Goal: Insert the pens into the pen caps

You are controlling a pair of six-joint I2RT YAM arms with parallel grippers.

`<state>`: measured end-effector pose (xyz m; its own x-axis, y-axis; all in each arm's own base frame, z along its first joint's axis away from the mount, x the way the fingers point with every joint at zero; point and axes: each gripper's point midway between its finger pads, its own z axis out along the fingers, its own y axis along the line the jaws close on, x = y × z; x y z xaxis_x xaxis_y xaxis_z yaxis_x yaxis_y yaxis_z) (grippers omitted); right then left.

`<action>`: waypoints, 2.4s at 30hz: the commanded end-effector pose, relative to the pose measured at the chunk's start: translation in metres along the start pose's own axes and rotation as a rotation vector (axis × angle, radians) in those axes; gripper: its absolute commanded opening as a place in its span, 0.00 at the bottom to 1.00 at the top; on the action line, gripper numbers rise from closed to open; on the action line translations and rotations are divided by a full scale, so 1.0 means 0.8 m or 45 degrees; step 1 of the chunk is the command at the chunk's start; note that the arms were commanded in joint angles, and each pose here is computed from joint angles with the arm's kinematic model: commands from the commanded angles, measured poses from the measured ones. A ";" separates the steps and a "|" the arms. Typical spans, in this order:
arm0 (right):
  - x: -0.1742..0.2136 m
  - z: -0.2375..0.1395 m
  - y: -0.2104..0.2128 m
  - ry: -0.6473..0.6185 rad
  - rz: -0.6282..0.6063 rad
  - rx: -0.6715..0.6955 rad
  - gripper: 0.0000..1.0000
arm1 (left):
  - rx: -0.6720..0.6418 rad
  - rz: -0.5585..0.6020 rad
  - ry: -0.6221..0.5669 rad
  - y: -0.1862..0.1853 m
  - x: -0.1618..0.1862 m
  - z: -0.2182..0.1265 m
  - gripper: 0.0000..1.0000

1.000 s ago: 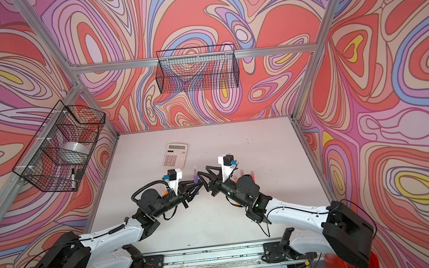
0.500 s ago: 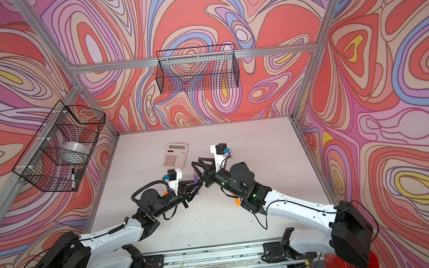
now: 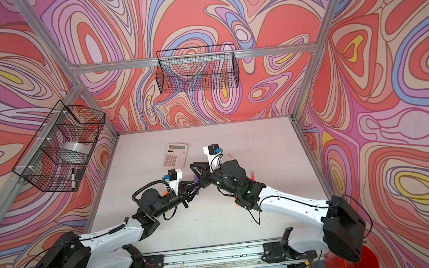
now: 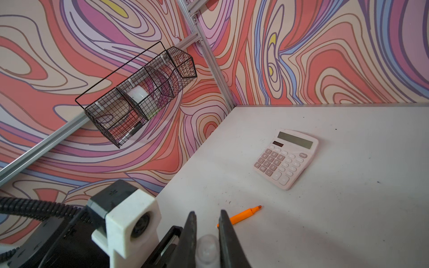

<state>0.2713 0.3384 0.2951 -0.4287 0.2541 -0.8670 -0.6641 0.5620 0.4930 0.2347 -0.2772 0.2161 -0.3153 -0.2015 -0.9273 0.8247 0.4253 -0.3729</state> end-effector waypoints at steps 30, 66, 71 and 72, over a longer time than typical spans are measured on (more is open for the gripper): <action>0.027 -0.005 0.042 0.146 0.030 -0.147 0.00 | -0.105 0.149 -0.094 0.007 -0.035 -0.005 0.00; 0.171 -0.060 0.033 0.430 0.019 -0.145 0.00 | -0.321 0.292 -0.761 -0.003 -0.343 -0.048 0.00; 0.184 -0.057 0.048 0.482 0.001 -0.156 0.00 | -0.258 0.302 -0.823 -0.016 -0.363 -0.046 0.00; 0.185 -0.057 0.048 0.483 -0.003 -0.145 0.00 | -0.256 0.300 -0.834 -0.017 -0.366 -0.047 0.00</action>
<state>0.2533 0.3075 0.3444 -0.2467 0.4885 -0.8369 -0.6447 0.5621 0.5181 0.2461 -0.2890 0.2818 -0.2379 -0.0149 -0.9712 0.8935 0.3886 -0.2248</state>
